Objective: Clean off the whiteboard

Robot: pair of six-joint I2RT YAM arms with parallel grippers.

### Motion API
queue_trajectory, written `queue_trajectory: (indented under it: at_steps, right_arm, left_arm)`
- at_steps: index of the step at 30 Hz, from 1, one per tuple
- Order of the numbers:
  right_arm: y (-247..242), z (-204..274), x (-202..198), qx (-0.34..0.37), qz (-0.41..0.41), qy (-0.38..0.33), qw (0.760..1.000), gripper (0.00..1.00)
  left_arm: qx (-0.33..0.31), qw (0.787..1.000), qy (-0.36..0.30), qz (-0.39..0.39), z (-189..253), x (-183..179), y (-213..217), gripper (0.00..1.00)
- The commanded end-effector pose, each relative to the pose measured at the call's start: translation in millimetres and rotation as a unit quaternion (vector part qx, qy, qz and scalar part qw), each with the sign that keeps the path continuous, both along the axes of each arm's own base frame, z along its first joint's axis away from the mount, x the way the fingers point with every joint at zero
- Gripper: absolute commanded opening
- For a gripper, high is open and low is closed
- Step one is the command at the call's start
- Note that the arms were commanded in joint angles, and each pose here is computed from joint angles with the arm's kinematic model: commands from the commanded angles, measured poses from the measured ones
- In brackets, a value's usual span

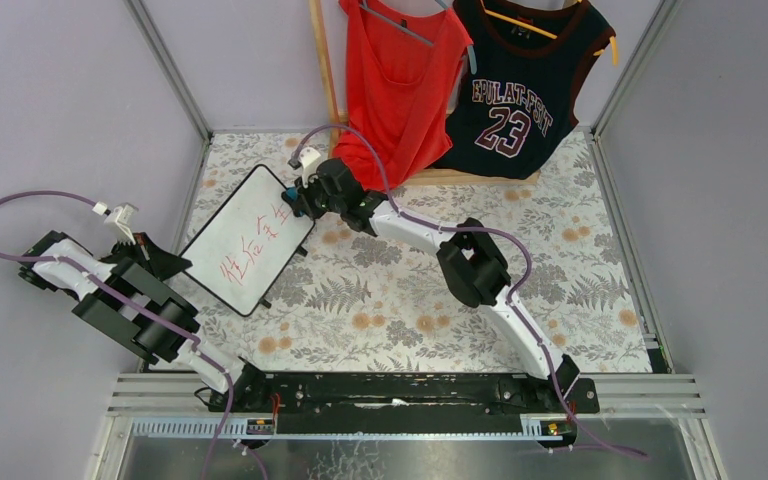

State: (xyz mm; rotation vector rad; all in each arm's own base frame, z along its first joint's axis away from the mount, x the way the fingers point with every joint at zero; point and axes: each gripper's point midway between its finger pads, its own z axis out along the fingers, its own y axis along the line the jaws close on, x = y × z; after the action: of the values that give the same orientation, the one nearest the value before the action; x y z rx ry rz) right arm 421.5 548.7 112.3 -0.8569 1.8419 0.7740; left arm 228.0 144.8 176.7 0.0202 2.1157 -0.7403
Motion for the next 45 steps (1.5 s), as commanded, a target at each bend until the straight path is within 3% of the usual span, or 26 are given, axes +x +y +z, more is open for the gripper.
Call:
queue_trajectory:
  at_steps: [1, 16, 30, 45]
  right_arm:
    - [19, 54, 1, 0.060, 0.003, -0.056, 0.997, 0.00]
    - [63, 36, -34, 0.034, 0.051, -0.080, 0.995, 0.00]
    - [103, 42, -151, 0.031, 0.170, -0.095, 0.980, 0.00]
    - [80, 35, -94, 0.004, 0.103, -0.129, 0.986, 0.00]
  left_arm:
    - [0.047, 0.999, 0.014, -0.008, -18, -6, 14, 0.00]
    - [0.047, 0.999, 0.017, -0.010, -19, -8, 12, 0.00]
    - [0.053, 0.998, 0.019, -0.016, -23, -10, 10, 0.00]
    - [0.086, 0.994, 0.038, -0.057, -42, -25, 6, 0.00]
